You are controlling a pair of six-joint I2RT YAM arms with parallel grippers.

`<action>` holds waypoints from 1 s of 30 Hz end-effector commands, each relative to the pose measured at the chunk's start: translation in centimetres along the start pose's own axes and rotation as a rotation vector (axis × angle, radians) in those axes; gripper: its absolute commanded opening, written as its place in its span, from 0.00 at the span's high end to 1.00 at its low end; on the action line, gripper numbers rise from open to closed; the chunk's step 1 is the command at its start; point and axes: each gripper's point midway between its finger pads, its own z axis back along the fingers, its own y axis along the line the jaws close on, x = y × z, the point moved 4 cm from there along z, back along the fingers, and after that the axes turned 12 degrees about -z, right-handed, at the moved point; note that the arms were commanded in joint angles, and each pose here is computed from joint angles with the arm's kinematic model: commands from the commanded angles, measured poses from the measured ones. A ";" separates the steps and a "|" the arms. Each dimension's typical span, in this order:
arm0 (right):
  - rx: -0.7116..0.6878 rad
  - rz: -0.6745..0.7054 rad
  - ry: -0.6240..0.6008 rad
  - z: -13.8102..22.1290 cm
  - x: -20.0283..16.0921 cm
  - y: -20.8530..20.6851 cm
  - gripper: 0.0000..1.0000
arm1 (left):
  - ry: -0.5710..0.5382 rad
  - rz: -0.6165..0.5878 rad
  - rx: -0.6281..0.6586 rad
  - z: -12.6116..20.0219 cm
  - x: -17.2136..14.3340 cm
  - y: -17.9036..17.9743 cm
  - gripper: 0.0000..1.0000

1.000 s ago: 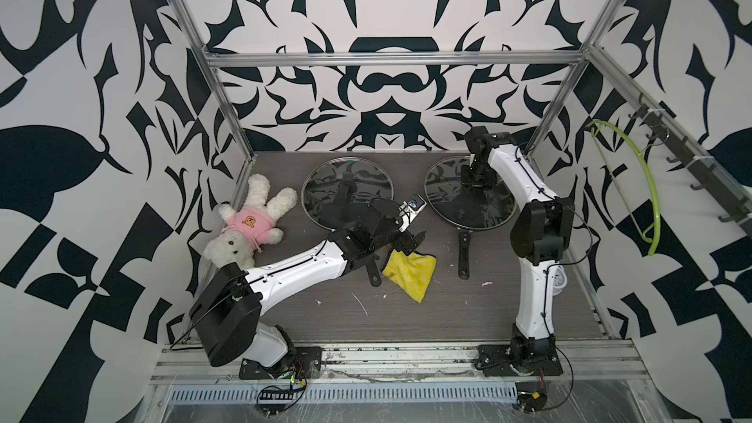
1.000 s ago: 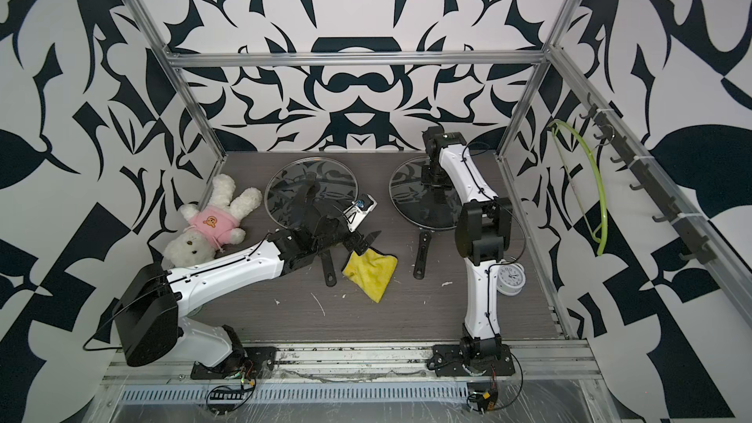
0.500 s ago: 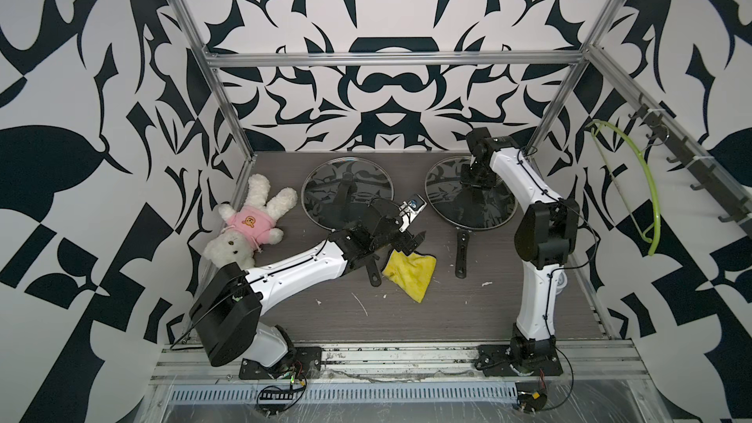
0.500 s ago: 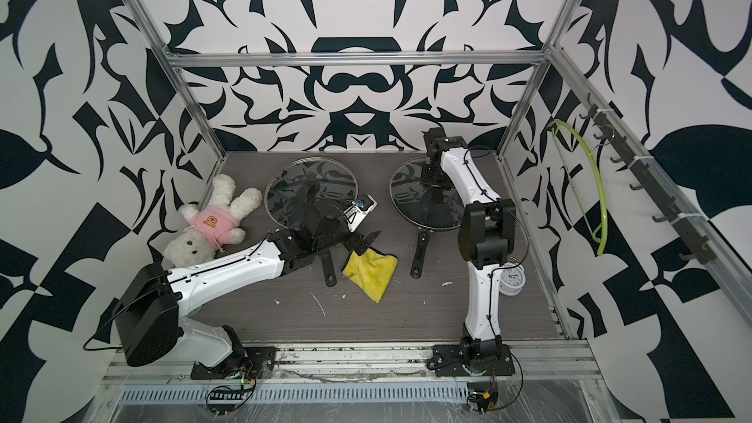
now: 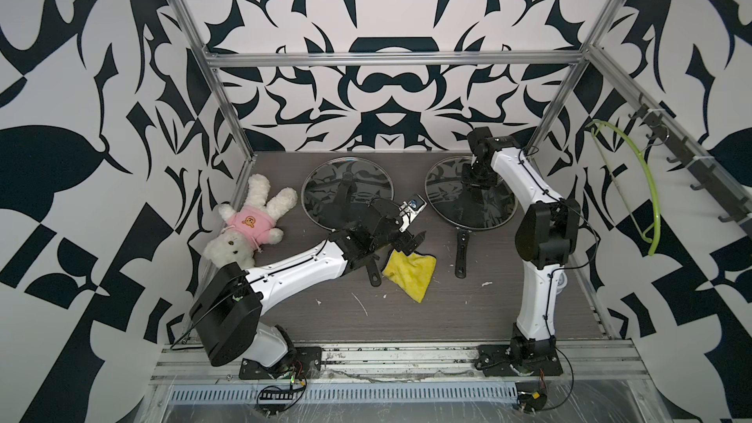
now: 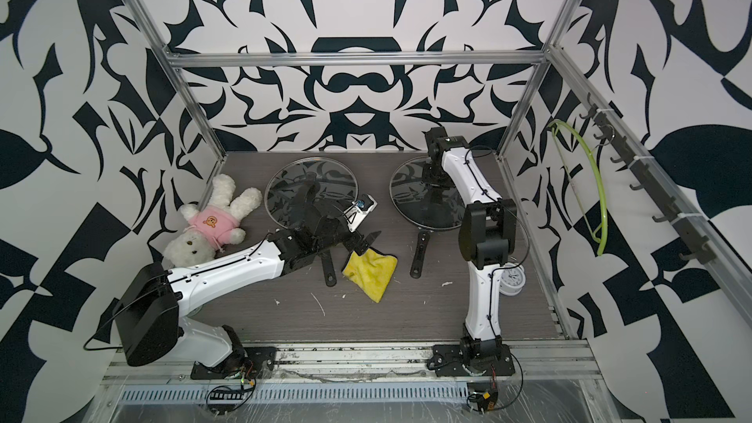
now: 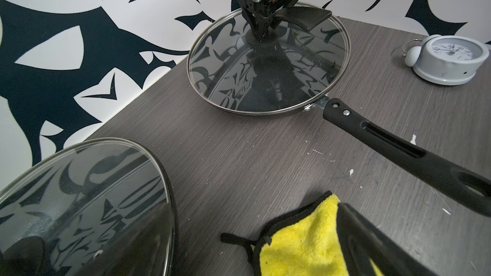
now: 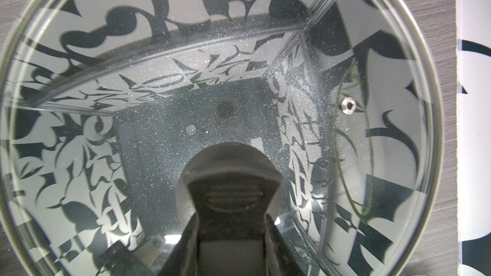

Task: Wipe the pot lid with a cloth
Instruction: Pick up the pot lid from the cooking pot.

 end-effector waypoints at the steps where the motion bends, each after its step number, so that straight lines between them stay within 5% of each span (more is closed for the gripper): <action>1: -0.021 -0.011 -0.032 1.4 0.2 -0.6 1.00 | 0.008 -0.004 -0.024 -0.4 -0.5 -0.6 0.01; 9: 0.055 -0.016 -0.284 8.7 4.0 -0.4 1.00 | -0.012 0.013 -0.041 0.0 -0.1 -0.7 0.01; 20: 0.225 -0.037 -0.390 14.0 3.9 0.1 1.00 | -0.004 0.010 -0.117 0.0 -0.5 -1.8 0.01; 30: 0.383 -0.036 -0.478 18.7 0.8 -1.2 1.00 | 0.256 0.109 -0.066 -0.9 -2.4 -5.2 0.01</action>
